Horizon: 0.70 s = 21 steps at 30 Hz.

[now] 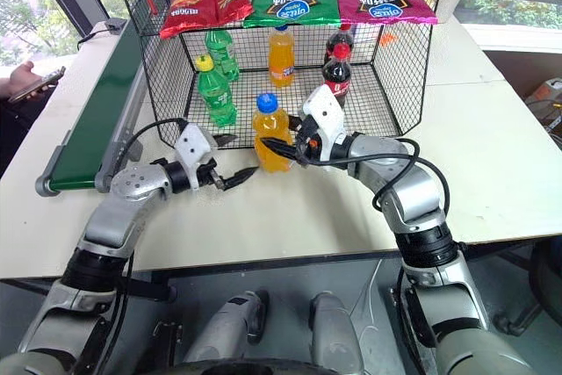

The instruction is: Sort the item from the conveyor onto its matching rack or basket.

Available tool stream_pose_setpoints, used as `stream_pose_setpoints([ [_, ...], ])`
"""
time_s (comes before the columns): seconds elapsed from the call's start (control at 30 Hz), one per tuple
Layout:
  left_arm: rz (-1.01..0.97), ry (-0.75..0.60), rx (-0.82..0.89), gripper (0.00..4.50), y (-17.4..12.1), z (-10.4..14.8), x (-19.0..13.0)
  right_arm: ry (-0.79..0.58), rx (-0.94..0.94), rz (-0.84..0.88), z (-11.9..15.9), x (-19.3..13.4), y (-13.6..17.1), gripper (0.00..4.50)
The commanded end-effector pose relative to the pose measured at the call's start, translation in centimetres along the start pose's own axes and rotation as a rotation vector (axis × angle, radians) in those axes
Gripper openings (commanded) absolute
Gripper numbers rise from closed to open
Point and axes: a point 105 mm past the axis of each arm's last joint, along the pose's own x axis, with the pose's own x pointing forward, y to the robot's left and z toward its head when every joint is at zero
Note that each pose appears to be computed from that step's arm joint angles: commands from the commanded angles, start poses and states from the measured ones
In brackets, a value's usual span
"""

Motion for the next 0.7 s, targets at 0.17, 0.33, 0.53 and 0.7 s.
stream_pose_setpoints([
  [0.17,0.204,-0.093,-0.099,4.48,1.7,2.5,-2.1,-0.145,-0.081,-0.195,4.1,1.8,-3.5,2.05],
  [0.33,0.254,-0.101,-0.122,4.48,2.1,3.0,-2.6,-0.159,-0.093,-0.272,4.2,3.2,-5.0,2.05],
  [0.53,0.269,-0.12,-0.155,4.48,1.6,3.5,-2.3,-0.163,-0.097,-0.33,3.8,4.4,-6.1,2.05],
  [0.7,0.251,-0.126,-0.187,4.48,0.6,3.5,-1.4,-0.164,-0.096,-0.353,3.3,5.5,-6.5,2.05],
])
